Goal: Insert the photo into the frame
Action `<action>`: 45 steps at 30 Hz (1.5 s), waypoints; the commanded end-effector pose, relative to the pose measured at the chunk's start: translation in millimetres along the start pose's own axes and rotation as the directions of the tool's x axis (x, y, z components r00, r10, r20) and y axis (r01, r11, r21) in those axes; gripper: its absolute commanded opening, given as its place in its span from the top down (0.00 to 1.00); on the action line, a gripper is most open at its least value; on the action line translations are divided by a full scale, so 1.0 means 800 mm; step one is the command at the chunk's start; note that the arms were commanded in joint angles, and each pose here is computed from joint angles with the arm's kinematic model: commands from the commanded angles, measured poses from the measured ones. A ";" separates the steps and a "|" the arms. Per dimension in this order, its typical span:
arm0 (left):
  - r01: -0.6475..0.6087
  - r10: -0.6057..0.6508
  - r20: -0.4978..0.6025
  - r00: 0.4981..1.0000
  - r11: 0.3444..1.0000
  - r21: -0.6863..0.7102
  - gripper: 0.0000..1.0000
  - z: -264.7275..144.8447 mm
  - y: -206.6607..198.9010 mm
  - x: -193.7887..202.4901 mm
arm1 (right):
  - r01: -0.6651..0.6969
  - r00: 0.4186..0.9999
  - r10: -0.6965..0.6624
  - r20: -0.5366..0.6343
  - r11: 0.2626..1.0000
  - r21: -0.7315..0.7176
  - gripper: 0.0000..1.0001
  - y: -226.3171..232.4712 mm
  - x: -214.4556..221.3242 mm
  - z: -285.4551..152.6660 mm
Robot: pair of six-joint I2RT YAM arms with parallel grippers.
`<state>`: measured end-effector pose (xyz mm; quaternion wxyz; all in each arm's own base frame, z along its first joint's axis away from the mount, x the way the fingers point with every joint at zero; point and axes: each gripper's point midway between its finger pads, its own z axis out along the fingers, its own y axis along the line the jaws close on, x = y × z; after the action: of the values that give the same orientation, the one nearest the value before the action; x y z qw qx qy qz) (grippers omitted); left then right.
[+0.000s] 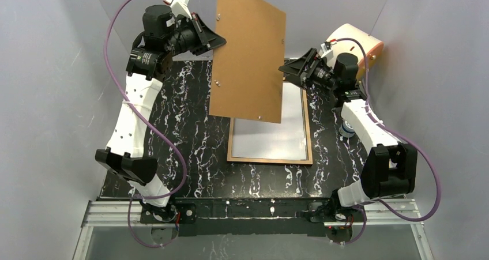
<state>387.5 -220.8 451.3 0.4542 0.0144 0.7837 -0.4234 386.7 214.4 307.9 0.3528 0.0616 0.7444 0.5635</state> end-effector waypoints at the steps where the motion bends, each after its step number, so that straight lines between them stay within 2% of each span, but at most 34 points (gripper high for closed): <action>1: 0.036 -0.049 0.054 0.997 0.974 0.222 1.00 -0.017 -0.072 -0.028 | 0.100 0.995 -0.099 0.015 0.980 -0.174 0.02 0.050 -0.004 -0.030; 8: 0.087 -0.095 0.016 0.995 0.960 0.266 1.00 -0.007 -0.077 -0.028 | 0.103 0.995 -0.098 0.034 0.955 -0.276 0.06 0.066 0.002 -0.062; 14: 0.095 -0.105 0.023 0.994 0.955 0.282 1.00 -0.006 -0.074 -0.042 | 0.034 0.992 -0.020 0.123 0.993 -0.114 0.04 0.017 -0.020 -0.076; 18: 0.111 -0.121 0.017 0.993 0.952 0.285 1.00 -0.004 -0.068 -0.044 | 0.017 0.991 -0.006 0.132 0.996 -0.085 0.04 0.008 -0.024 -0.075; 28: 0.127 -0.135 0.003 0.991 0.944 0.305 1.00 -0.002 -0.062 -0.048 | 0.063 0.990 -0.045 0.134 0.989 -0.134 0.04 0.021 -0.039 -0.068; 32: 0.154 -0.157 -0.016 0.987 0.933 0.325 1.00 -0.001 -0.062 -0.048 | 0.096 0.991 -0.071 0.117 0.969 -0.228 0.06 0.041 -0.043 -0.065; 35: 0.167 -0.169 -0.022 0.985 0.929 0.330 1.00 0.001 -0.061 -0.046 | 0.109 0.993 -0.092 0.070 0.941 -0.320 0.11 0.058 -0.041 -0.065; 40: 0.201 -0.201 -0.033 0.979 0.930 0.307 1.00 0.010 -0.049 -0.038 | 0.108 0.994 -0.107 0.023 0.918 -0.383 0.29 0.072 -0.038 -0.067; 43: 0.208 -0.208 -0.032 0.978 0.934 0.291 1.00 0.013 -0.041 -0.035 | 0.122 0.992 -0.124 0.021 0.912 -0.391 0.45 0.079 -0.036 -0.071; 45: 0.213 -0.211 -0.035 0.977 0.936 0.281 1.00 0.016 -0.036 -0.032 | 0.125 0.991 -0.129 0.017 0.909 -0.397 0.61 0.082 -0.034 -0.073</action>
<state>412.7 -241.4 461.5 0.3759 -0.0245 0.7357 -0.5629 371.2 175.9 344.0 0.3536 0.0111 0.6516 0.6710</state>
